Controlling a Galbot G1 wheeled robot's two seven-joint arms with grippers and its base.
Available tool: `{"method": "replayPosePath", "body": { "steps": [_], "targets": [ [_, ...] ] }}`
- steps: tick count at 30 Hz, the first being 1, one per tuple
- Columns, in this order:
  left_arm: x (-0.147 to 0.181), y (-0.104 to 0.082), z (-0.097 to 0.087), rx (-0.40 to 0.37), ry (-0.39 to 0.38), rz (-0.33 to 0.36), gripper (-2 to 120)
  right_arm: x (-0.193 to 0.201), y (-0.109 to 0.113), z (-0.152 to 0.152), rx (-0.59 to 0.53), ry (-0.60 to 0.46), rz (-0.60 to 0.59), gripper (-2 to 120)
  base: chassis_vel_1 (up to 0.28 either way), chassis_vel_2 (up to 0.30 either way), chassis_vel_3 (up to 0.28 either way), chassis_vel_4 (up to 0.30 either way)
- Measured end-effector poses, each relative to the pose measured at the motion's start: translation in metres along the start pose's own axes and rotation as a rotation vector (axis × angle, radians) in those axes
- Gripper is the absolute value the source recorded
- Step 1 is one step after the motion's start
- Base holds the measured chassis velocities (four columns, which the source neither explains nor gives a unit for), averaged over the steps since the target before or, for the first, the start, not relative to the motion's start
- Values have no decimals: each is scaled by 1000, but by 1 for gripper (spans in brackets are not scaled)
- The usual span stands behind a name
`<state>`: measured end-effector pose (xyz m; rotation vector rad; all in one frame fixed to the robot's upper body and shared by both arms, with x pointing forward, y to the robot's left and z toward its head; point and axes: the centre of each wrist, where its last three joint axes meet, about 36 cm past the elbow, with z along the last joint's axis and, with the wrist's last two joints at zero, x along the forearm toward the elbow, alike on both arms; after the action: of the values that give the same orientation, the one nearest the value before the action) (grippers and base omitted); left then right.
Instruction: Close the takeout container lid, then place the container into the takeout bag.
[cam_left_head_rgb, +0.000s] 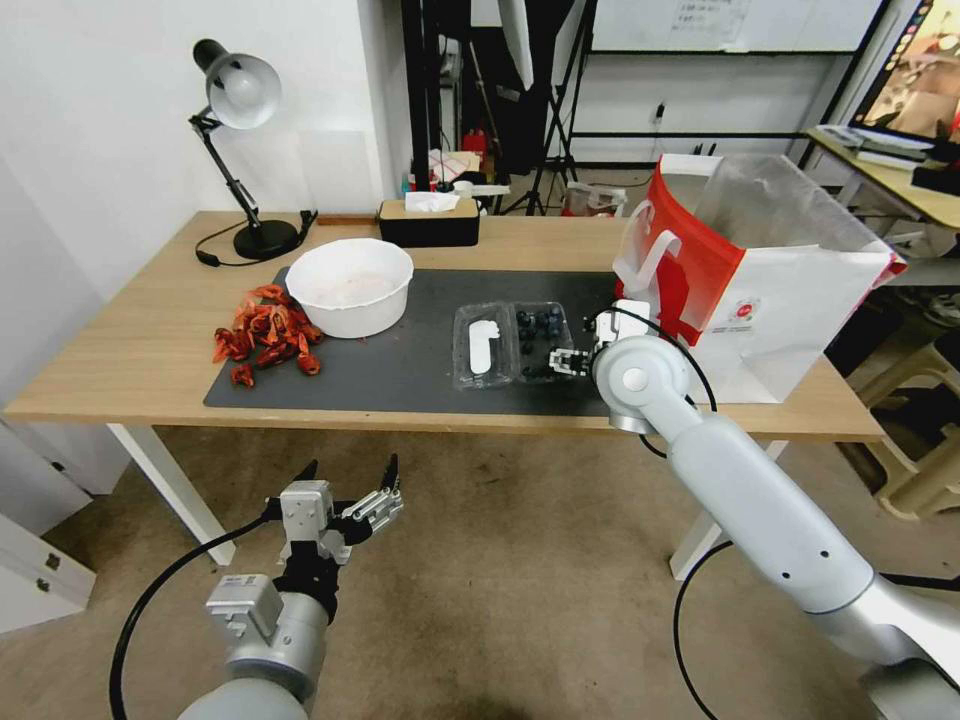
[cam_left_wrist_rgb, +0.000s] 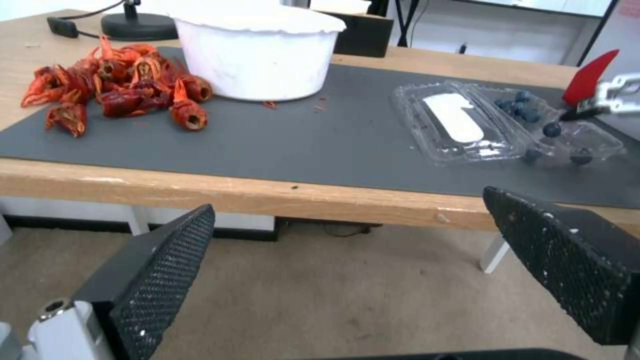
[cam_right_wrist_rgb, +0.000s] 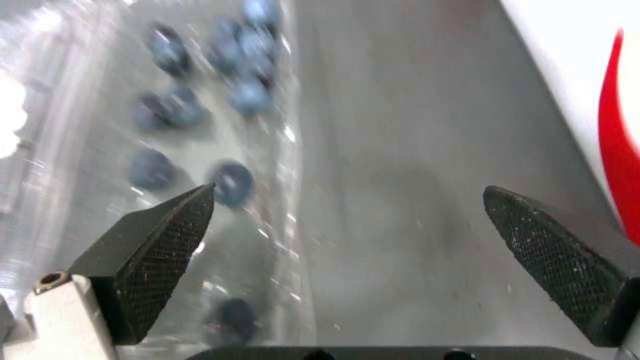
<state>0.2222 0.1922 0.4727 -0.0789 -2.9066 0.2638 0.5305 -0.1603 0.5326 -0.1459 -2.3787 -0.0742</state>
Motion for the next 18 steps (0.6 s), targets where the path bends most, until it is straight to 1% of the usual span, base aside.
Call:
{"method": "replayPosePath", "body": {
  "steps": [5, 8, 9, 12, 13, 14, 15, 16, 17, 18],
  "targets": [
    [1, 0, -1, -1, -2, 0, 100, 5, -1, -2, -7, -21, -39, 100, 0, 0, 0, 0],
    [2, 0, -2, -3, -6, -1, 100, 18, -3, -3, 4, -98, -88, 100, 0, 0, 0, 0],
    [2, 0, -2, -3, -6, -1, 100, 18, -3, -3, 4, -98, -88, 100, 0, 0, 0, 0],
    [3, 1, -5, -3, -11, -3, 100, 43, -11, 16, 14, -286, -191, 100, 0, 0, 0, 0],
    [3, 1, -5, -3, -11, -3, 100, 43, -11, 16, 14, -286, -191, 100, 0, 0, 0, 0],
    [4, 0, -5, -2, -13, -3, 100, 49, -18, 29, 7, -372, -256, 100, 0, 0, 0, 0],
    [4, 0, -5, -2, -14, -3, 100, 51, -24, 39, 5, -418, -283, 100, 0, 0, 0, 0],
    [4, 0, -6, -1, -14, -4, 100, 51, -36, 62, 9, -516, -320, 100, 0, 0, 0, 0],
    [4, 0, -6, -1, -14, -4, 100, 51, -36, 62, 9, -516, -320, 100, 0, 0, 0, 0],
    [4, 0, -6, 0, -15, -3, 100, 51, -44, 78, 24, -575, -327, 100, 0, 0, 0, 0]
  ]
}}
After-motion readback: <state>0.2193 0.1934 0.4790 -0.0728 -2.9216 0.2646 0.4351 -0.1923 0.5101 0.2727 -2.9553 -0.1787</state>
